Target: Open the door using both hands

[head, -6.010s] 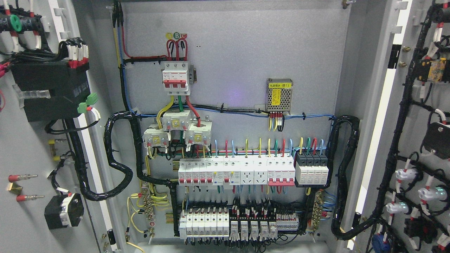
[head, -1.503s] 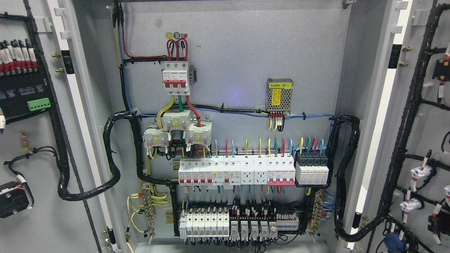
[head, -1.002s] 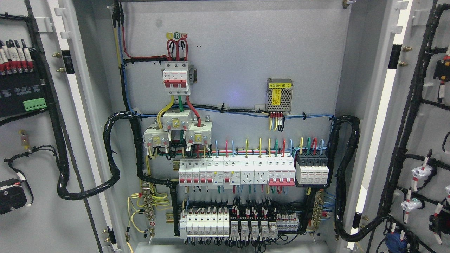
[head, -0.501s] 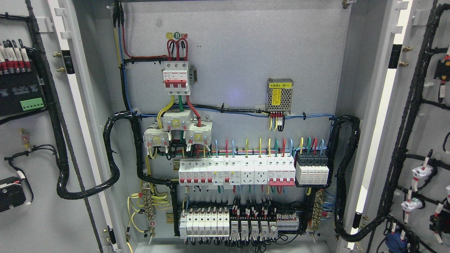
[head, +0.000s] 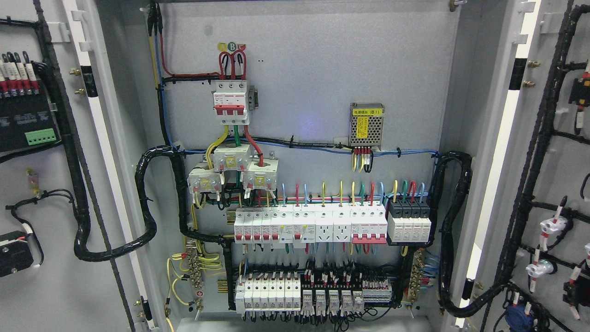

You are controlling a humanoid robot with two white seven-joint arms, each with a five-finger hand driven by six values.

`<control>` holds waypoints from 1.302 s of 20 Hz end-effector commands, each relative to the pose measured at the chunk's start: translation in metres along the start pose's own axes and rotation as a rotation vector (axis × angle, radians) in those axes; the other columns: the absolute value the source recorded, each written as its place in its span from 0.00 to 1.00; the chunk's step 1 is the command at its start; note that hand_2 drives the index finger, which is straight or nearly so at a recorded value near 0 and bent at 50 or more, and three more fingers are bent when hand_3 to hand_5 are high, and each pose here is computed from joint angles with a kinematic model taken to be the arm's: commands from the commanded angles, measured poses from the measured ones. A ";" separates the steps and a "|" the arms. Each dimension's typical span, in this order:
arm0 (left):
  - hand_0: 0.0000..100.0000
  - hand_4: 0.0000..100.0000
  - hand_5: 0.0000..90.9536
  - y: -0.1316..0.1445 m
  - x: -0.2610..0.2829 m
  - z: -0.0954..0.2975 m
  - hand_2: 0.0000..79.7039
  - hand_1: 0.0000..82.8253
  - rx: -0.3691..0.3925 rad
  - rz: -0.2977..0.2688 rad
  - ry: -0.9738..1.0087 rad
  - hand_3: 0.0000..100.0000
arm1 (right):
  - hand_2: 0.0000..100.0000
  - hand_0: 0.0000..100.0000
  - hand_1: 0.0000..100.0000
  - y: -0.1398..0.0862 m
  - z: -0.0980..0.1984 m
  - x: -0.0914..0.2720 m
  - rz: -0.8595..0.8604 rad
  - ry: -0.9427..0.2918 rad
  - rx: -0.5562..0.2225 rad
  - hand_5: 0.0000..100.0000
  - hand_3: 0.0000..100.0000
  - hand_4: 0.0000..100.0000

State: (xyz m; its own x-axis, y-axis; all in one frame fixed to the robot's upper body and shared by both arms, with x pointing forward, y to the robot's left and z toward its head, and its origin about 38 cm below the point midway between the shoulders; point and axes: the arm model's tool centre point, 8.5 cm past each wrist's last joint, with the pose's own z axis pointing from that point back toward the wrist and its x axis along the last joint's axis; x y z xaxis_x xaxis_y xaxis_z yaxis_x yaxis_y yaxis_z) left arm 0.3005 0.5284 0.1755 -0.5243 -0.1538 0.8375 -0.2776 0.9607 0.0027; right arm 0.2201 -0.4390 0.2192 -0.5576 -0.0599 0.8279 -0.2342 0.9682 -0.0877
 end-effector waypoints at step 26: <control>0.00 0.03 0.00 -0.053 0.046 0.027 0.00 0.00 -0.159 0.082 -0.103 0.00 | 0.00 0.11 0.00 0.020 -0.009 0.026 0.019 -0.194 0.090 0.00 0.00 0.00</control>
State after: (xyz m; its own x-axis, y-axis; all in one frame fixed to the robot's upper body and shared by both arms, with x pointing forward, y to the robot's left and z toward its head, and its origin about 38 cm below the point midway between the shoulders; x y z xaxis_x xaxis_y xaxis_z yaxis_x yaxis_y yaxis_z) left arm 0.2753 0.4958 0.1810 -0.5659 -0.1270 0.8147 -0.1888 0.9818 0.0219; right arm 0.2168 -0.4242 0.2224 -0.5500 -0.0860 0.8307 -0.2892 0.9528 -0.0928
